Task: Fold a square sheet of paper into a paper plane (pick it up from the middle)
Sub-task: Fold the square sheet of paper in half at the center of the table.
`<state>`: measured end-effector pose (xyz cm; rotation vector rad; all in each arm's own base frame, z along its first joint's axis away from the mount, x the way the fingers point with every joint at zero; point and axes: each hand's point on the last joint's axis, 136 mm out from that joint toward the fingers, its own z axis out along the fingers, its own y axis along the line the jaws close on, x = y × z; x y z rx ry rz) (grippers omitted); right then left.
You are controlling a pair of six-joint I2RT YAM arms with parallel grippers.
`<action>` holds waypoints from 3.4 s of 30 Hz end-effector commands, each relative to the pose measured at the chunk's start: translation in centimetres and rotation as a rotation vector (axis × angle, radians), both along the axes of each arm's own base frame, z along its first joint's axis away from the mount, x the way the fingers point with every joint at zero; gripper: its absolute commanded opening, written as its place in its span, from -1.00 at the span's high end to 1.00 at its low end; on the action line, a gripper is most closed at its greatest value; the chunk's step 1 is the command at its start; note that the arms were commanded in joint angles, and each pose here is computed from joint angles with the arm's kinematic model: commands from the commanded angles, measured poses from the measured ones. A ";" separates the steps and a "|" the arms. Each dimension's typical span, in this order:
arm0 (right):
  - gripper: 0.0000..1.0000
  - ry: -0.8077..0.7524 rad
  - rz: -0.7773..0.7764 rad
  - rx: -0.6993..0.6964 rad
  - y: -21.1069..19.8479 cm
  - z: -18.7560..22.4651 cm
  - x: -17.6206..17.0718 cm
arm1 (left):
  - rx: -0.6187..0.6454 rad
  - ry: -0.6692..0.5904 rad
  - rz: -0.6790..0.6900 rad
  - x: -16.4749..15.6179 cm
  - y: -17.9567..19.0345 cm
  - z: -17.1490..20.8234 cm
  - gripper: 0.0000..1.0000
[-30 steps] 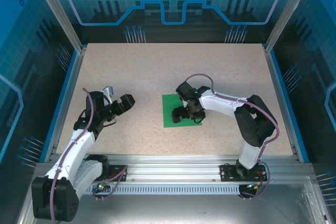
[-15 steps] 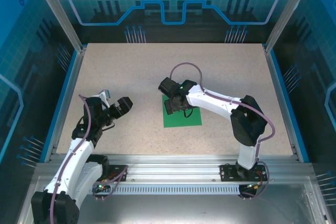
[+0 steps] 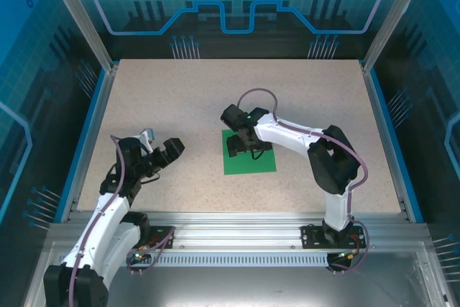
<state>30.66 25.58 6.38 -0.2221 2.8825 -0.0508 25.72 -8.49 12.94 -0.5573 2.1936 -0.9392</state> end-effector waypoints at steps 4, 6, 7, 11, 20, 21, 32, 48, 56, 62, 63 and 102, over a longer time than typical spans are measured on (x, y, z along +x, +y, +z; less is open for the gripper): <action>-0.95 0.109 0.019 0.037 0.9 -1.0 1.2 | -0.020 0.019 -0.088 0.4 -2.4 -1.4 -0.97; -0.99 0.127 0.022 0.014 0.6 -1.6 1.3 | -0.003 0.038 -0.118 0.8 -3.1 -1.9 -0.97; -0.99 0.132 0.023 0.011 0.6 -1.9 1.4 | 0.005 0.047 -0.131 1.0 -3.4 -2.0 -0.97; -0.99 0.151 0.006 -0.030 -0.2 -2.4 1.6 | 0.011 0.077 -0.163 1.7 -4.4 -2.7 -0.97; -0.99 0.219 -0.005 -0.009 0.7 -4.5 1.3 | 0.043 0.119 -0.220 2.3 -6.7 -3.7 -0.97; -0.99 0.225 -0.010 -0.015 0.6 -4.7 1.4 | 0.044 0.124 -0.222 2.3 -6.7 -3.8 -0.97; -0.99 0.319 -0.066 -0.058 -0.8 -8.6 -0.6 | 0.056 0.116 -0.216 1.7 -6.5 -3.1 -0.97; -0.81 0.330 -0.071 0.011 -1.2 -9.2 -0.7 | 0.039 0.110 -0.214 1.1 -6.5 -2.2 -0.97; -0.93 0.249 -0.029 -0.058 -0.8 -5.6 0.4 | 0.035 0.101 -0.224 1.2 -7.0 -1.9 -0.97; -0.99 0.206 -0.049 0.017 -0.7 -4.0 1.6 | 0.043 0.111 -0.257 1.4 -8.1 -2.0 -0.97; -0.99 0.216 -0.047 0.030 -0.5 -4.2 1.6 | 0.043 0.112 -0.261 1.4 -8.2 -2.0 -0.97; -0.39 0.295 -0.041 -0.016 -0.7 -7.5 0.1 | 0.064 0.144 -0.306 1.0 -9.5 -3.1 -0.97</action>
